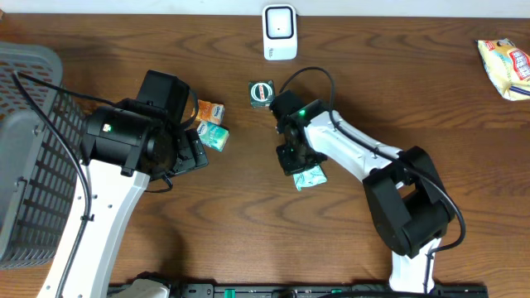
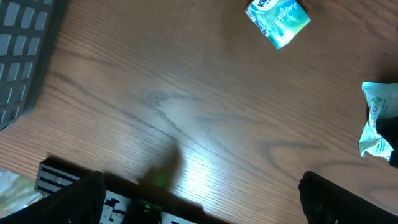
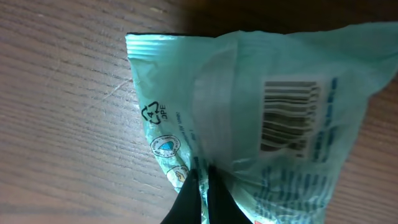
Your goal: Scan the item barcode
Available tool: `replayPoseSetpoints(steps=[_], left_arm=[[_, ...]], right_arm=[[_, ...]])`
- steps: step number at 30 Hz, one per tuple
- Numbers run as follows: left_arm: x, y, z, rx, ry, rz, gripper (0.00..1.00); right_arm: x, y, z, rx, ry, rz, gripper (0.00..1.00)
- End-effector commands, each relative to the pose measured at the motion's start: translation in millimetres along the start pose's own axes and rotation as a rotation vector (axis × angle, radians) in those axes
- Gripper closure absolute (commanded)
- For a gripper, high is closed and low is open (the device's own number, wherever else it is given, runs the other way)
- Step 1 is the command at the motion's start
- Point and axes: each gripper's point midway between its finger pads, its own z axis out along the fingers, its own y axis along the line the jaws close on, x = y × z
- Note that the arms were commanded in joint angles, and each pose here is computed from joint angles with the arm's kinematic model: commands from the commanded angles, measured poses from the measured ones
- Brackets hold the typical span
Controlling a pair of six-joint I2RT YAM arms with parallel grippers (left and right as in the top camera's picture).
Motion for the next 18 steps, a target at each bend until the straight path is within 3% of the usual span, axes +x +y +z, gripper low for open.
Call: replayPoseSetpoints(steps=[1,9,12,15,18], left_arm=[[-1,2,-2,0.001,-0.007,-0.014,0.02],[-1,2,-2,0.001,-0.007,-0.014,0.02],[-1,2,-2,0.001,-0.007,-0.014,0.03],[-1,2,-2,0.001,-0.007,-0.014,0.02],[-1,2,-2,0.001,-0.007,-0.014,0.03]], right_arm=[[6,-3,8,0.031,0.018,0.028,0.99],[-10,5,-34,-0.032,-0.014,-0.002,0.96],[-20,-6,-52,-0.014,-0.057,0.0,0.83],[-25,-29,-56,0.014,-0.069,0.045,0.51],[-22,-53,-53,0.008,-0.039,0.103,0.42]])
